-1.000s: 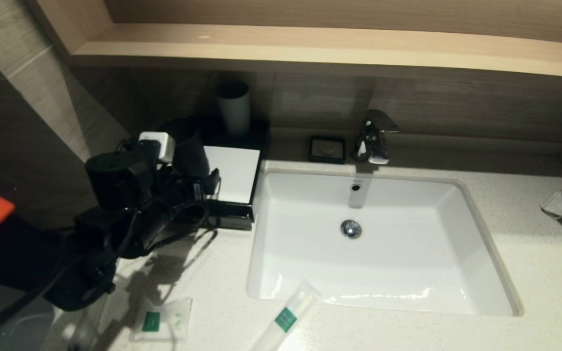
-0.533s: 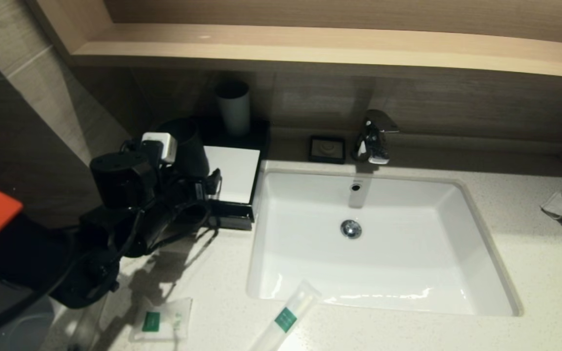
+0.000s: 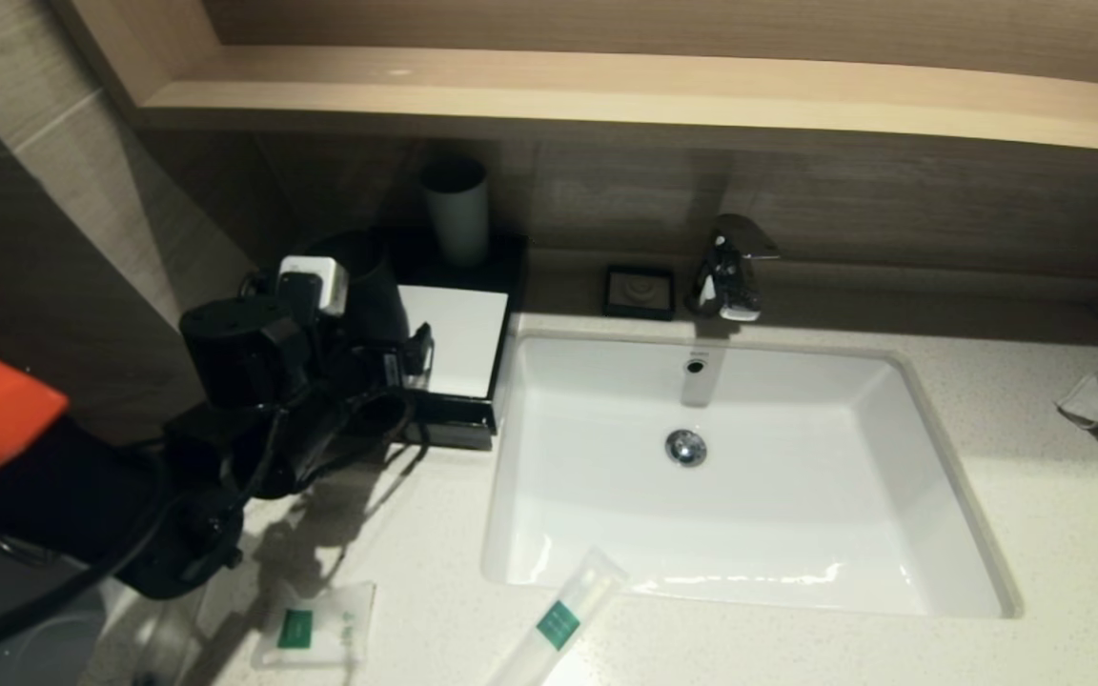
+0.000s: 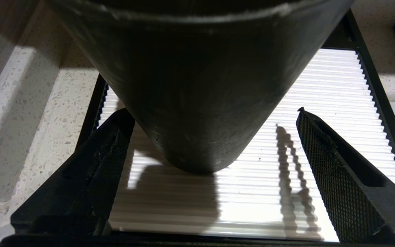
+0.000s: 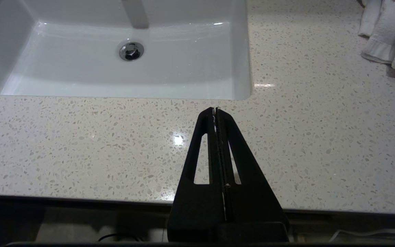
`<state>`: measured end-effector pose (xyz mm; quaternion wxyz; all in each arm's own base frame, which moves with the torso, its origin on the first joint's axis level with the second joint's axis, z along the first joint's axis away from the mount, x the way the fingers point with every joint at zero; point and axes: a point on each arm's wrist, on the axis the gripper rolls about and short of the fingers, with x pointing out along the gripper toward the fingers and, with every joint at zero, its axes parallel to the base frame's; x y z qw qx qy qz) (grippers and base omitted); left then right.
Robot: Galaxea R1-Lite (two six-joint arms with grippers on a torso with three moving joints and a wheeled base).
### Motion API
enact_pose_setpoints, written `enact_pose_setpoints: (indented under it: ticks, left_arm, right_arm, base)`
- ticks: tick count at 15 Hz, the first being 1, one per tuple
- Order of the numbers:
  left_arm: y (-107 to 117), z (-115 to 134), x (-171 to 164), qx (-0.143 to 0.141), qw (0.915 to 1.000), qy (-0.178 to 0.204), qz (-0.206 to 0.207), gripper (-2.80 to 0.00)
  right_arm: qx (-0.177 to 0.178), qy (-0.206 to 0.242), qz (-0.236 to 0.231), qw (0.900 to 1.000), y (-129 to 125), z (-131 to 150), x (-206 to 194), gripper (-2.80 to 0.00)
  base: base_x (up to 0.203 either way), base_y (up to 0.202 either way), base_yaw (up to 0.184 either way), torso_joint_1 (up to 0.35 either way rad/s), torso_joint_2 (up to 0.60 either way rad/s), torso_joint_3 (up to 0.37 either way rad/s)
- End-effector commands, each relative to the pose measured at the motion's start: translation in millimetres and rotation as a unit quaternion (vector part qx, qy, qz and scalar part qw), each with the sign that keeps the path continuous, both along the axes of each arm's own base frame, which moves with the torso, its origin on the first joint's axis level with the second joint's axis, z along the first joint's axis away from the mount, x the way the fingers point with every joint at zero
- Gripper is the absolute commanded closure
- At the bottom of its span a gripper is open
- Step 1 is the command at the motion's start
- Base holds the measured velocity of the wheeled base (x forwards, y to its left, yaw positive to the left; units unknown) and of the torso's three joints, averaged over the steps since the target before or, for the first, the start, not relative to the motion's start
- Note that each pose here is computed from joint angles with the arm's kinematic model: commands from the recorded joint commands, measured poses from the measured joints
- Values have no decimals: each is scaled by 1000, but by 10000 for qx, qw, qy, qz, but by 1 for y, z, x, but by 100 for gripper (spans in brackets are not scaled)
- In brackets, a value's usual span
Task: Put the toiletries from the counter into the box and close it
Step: Pick up the cup
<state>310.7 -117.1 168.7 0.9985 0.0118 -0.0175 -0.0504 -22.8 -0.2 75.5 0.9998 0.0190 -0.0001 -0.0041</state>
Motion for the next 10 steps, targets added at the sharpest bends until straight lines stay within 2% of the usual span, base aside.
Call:
enact_pose_setpoints:
  ticks: [1,10]
  left_arm:
    - [-1,1,2,-20,10000,-43,14,-280]
    - [-2,3,6,-42,9999,-101,16,-280]
  right_arm:
    - [2,0,3,10000,0,0,0,0]
    - [2,7,3,10000,0,0,0,0]
  base:
    - [0,0,0,0,0,0]
    - [0,0,0,0,0,0]
